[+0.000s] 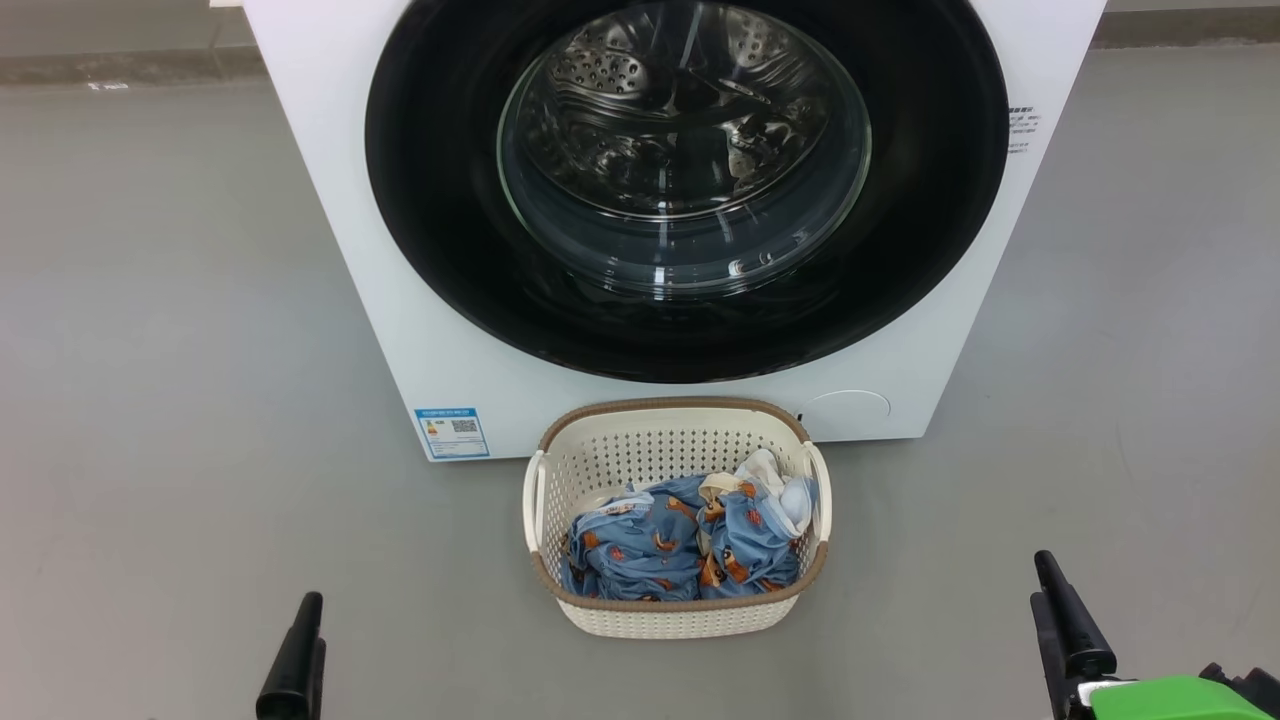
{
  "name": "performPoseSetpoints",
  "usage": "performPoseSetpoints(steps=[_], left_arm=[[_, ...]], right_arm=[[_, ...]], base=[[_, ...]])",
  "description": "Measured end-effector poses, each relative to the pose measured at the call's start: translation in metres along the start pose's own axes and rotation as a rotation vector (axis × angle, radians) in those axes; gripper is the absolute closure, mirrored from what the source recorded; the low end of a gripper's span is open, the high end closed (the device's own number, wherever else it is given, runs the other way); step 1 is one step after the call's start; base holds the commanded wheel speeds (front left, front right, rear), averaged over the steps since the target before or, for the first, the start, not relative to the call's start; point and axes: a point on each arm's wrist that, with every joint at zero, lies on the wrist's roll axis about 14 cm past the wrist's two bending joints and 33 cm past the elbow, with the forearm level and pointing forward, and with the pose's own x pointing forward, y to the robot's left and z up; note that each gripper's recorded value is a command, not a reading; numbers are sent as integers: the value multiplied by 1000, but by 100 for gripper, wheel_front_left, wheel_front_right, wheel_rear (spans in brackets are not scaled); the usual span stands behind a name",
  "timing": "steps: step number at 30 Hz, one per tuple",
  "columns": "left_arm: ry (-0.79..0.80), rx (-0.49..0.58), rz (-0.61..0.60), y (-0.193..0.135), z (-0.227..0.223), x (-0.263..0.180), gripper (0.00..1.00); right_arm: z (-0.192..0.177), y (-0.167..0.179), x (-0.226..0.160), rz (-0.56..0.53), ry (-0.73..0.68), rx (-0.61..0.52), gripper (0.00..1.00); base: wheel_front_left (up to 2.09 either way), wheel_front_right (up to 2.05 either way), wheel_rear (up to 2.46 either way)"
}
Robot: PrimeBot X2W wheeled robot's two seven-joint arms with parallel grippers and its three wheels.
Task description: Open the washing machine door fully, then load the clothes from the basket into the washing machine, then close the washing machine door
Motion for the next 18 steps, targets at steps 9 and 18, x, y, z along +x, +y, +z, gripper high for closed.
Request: performPoseSetpoints(steps=[9,18], left_arm=[[-1,96,-23,-8,-2,1,0],[-11,211,-43,-14,-2,2,0]], right_arm=[[-1,1,0,1,7,-131,0],[-2,8,5,24,9,-236,0]], base=[[0,0,0],[0,0,0]])
